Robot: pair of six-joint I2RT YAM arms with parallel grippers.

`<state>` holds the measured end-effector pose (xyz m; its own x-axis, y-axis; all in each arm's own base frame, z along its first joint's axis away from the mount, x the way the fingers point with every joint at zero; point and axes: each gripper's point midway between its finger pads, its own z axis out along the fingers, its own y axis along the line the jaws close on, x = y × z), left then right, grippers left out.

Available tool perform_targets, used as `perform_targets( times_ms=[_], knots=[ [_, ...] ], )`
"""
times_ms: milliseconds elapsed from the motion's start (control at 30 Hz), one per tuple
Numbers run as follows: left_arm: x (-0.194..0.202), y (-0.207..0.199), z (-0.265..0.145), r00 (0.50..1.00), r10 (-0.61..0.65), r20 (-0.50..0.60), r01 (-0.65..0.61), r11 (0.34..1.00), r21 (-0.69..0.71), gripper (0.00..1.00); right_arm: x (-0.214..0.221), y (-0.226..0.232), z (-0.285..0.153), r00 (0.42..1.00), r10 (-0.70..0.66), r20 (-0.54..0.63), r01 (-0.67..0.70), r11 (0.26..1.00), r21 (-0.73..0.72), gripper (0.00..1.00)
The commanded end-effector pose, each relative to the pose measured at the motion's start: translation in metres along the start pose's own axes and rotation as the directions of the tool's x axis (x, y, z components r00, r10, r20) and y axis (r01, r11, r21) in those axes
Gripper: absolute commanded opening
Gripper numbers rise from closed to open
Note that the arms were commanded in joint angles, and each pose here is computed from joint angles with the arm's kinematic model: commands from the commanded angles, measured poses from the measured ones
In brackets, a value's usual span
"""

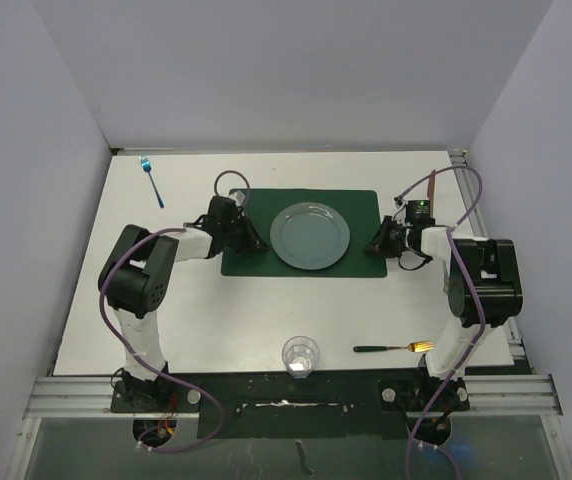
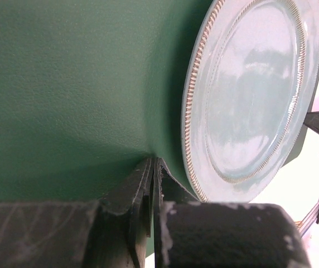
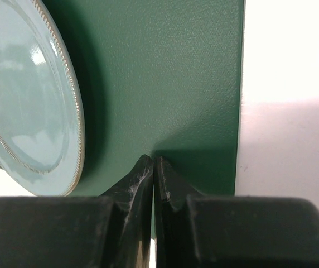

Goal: Set the dinner table for one person
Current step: Adjust the napkin at the center of the board.

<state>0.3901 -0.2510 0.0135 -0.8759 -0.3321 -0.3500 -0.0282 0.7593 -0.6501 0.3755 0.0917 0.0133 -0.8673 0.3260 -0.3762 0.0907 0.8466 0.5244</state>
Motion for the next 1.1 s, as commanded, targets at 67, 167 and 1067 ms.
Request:
perform_targets(
  times_ms=[67,167,1067],
  knots=[
    [0.107,0.035,-0.009,0.955,-0.035,-0.294,-0.01,0.989,-0.151,0.0,0.042,-0.038,-0.006,0.992,0.014,-0.123,0.008,0.984,0.178,0.0],
    [0.109,0.032,-0.012,0.955,-0.026,-0.295,-0.019,0.988,-0.151,0.0,0.04,-0.036,-0.011,0.994,0.008,-0.113,0.013,0.984,0.179,0.0],
    [0.088,0.033,-0.027,0.968,-0.001,-0.25,-0.054,0.975,-0.215,0.0,0.052,-0.018,-0.027,0.995,-0.017,-0.099,0.031,0.99,0.138,0.0]
  ],
)
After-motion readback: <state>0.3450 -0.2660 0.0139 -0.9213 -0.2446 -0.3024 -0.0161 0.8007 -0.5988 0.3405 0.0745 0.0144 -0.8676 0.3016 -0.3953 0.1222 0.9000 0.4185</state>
